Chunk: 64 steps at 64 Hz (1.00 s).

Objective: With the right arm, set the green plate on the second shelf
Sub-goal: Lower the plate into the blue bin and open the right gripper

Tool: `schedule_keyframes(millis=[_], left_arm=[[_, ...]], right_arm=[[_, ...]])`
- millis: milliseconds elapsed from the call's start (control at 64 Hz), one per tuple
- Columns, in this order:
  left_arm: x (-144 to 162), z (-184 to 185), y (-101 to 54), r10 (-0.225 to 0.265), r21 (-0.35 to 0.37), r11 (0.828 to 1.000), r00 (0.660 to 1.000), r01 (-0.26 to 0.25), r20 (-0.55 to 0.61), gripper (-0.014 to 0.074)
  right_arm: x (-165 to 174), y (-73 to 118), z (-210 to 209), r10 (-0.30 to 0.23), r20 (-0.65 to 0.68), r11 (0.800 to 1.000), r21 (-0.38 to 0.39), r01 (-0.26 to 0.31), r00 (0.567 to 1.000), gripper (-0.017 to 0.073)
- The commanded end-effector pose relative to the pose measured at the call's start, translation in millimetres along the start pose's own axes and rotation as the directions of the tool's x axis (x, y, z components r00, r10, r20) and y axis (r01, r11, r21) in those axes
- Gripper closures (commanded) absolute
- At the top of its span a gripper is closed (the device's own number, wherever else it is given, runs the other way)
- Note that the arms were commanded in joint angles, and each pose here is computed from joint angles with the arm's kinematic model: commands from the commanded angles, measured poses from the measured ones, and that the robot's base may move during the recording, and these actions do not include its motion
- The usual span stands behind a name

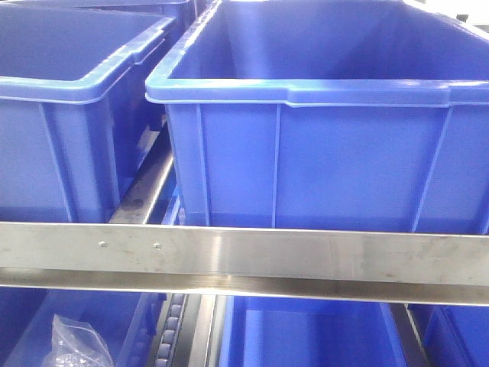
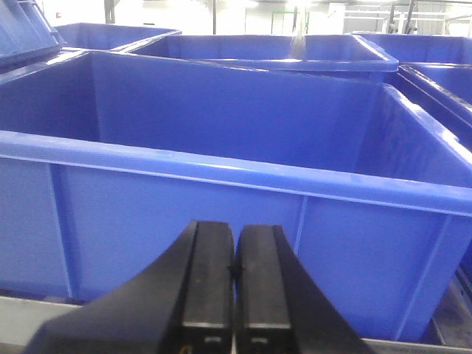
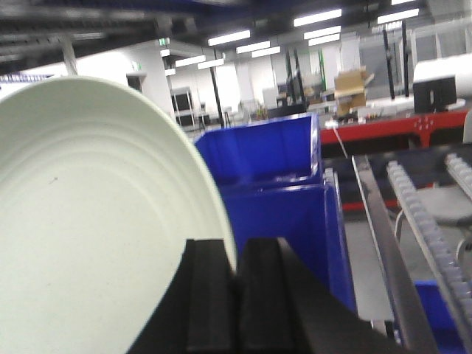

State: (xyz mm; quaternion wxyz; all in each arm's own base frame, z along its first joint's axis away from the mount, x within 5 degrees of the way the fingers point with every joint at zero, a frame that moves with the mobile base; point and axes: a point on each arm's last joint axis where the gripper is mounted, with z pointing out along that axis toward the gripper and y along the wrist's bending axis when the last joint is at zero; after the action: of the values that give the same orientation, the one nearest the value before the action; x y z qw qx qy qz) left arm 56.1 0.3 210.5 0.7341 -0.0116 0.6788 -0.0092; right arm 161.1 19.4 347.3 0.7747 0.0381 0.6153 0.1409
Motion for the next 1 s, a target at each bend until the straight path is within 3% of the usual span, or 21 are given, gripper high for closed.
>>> schedule_keyframes(millis=[0,141,360,579,797,891,985], left_arm=[[6.7,0.4,0.0,-0.011,0.004,1.0,0.999,0.011,0.043,0.0463],[6.7,0.4,0.0,-0.011,0.004,1.0,0.999,0.011,0.043,0.0463],[6.7,0.4,0.0,-0.011,0.004,1.0,0.999,0.011,0.043,0.0463],[6.7,0.4,0.0,-0.011,0.004,1.0,0.999,0.011,0.043,0.0463],[6.7,0.4,0.0,-0.011,0.004,1.0,0.999,0.011,0.043,0.0463],[6.7,0.4,0.0,-0.011,0.004,1.0,0.999,0.011,0.043,0.0463],[6.7,0.4,0.0,-0.011,0.004,1.0,0.999,0.011,0.043,0.0463]], right_arm=[[-19.6,4.4,31.8,0.018,0.123,1.0,-0.028,-0.015,0.992,0.0508],[-7.1,1.5,81.3,0.073,0.033,0.997,-0.006,-0.073,0.997,0.0508],[15.0,-0.2,137.8,0.078,-0.1,0.997,0.024,-0.075,0.992,0.0446],[24.9,16.2,163.9,0.083,-0.189,0.996,-0.003,-0.085,0.978,0.0271],[23.2,16.6,165.2,0.081,-0.198,0.997,-0.001,-0.083,0.977,0.0269],[17.7,16.7,160.4,0.068,-0.216,0.998,0.002,-0.07,0.974,0.0335],[3.0,20.1,147.7,0.005,-0.244,1.0,-0.015,-0.009,0.97,0.0526]])
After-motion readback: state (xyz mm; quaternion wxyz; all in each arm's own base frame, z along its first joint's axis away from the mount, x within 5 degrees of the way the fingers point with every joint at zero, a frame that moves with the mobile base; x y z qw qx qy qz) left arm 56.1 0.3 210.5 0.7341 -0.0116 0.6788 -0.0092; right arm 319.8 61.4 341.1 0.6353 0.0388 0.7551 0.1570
